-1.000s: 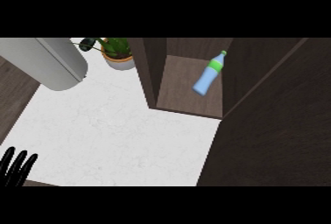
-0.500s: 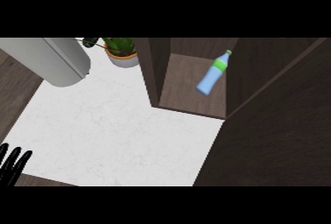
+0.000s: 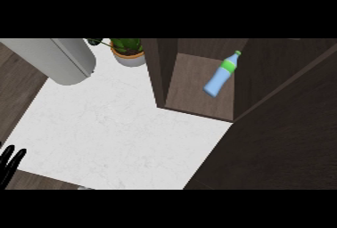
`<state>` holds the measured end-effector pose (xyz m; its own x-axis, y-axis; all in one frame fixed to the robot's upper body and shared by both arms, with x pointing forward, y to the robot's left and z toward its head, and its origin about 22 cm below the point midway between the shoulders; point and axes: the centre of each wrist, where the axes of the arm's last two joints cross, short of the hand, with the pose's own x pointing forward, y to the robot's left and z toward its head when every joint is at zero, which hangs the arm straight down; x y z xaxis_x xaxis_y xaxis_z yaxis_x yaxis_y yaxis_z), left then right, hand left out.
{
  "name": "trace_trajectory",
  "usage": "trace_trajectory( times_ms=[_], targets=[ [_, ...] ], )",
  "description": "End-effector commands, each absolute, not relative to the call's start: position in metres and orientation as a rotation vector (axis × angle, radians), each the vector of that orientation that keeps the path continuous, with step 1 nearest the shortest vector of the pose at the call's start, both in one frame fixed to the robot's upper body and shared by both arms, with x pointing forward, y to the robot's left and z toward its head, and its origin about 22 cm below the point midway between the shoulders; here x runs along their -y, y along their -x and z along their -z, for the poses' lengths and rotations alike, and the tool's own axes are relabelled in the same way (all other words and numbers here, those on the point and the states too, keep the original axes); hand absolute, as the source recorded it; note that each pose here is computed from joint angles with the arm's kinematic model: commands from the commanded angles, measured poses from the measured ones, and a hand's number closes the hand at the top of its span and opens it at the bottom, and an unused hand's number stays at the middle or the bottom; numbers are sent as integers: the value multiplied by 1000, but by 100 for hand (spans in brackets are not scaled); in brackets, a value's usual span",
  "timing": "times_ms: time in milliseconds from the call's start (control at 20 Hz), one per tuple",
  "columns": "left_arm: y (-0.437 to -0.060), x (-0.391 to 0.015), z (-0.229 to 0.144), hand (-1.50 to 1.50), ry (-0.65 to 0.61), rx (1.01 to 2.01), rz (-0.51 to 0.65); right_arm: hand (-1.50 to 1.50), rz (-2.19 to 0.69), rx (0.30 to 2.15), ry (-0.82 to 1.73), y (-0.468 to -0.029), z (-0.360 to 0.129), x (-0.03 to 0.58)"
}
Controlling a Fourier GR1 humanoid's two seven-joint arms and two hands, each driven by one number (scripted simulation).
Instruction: Pick up the bottled water, place it into the cabinet and close the cabinet
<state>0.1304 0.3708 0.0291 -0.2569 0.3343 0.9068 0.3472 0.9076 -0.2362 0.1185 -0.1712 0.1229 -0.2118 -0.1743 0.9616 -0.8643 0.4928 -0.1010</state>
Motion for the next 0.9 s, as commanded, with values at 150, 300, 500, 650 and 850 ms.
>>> trace_trajectory(
  times_ms=[150,300,500,650,850],
  targets=[
    [-131,-375,-31,-150,526,1866,6,150,-636,1563,-887,-168,-106,145],
    [-128,-381,-28,-150,508,1864,-23,150,-554,1581,-784,-203,-105,139],
    [-124,-384,-26,-150,509,1839,-31,150,-435,1626,-666,-246,-113,137],
    [-130,-382,-31,-150,508,1859,-43,150,-411,1619,-581,-284,-123,121],
    [-129,-392,-29,-150,517,1851,-60,150,-416,1591,-504,-334,-136,107]
  ],
)
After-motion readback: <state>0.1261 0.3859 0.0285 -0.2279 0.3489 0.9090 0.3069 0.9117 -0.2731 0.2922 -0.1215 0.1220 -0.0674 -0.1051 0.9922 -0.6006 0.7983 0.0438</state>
